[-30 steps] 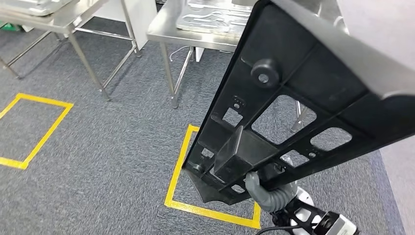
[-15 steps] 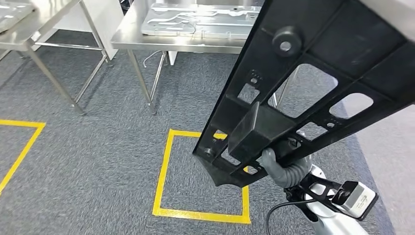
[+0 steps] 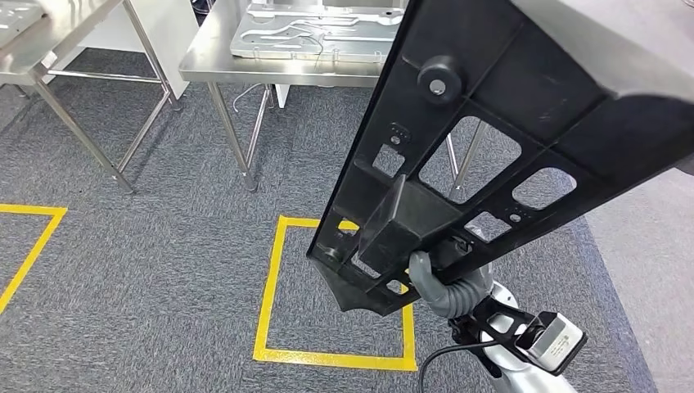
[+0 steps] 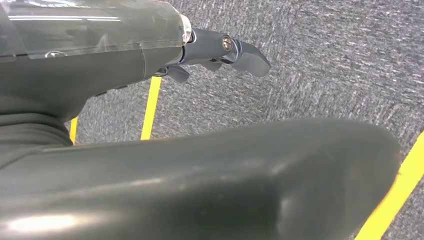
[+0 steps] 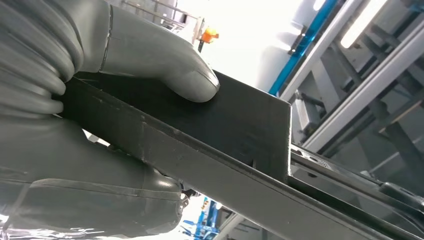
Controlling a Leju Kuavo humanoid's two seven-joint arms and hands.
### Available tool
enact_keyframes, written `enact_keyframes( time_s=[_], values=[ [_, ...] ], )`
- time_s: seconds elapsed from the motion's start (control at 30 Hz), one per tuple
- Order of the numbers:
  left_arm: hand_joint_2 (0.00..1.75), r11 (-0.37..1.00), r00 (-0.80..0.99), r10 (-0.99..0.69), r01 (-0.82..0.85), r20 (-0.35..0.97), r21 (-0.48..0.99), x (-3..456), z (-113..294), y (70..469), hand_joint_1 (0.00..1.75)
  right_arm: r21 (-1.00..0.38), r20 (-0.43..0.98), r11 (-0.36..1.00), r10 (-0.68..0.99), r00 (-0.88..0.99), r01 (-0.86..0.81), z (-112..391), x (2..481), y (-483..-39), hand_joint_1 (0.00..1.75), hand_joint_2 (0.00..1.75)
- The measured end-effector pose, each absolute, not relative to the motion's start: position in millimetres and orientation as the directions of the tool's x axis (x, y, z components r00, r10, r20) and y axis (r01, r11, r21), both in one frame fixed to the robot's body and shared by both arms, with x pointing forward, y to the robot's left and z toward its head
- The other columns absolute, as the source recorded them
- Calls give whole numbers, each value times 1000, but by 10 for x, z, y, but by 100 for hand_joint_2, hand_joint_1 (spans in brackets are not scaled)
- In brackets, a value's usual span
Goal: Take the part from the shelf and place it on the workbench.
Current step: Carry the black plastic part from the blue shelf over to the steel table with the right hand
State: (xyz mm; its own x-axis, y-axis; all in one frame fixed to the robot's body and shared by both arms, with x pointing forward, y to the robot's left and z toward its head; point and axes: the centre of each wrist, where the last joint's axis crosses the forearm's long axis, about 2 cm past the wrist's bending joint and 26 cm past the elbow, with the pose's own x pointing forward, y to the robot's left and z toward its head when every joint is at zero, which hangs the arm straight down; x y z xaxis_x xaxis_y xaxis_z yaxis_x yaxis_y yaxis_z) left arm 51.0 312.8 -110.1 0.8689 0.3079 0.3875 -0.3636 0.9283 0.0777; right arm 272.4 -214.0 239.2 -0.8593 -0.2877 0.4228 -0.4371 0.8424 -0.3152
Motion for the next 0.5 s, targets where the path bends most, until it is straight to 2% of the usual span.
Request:
enact_keyframes(
  time_s=[0.5],
  values=[
    [0, 931, 874, 302, -356, 381, 80, 509, -1100, 3141, 0, -280, 438, 844, -311, -844, -457, 2287, 2541, -1955, 175, 175]
  ],
)
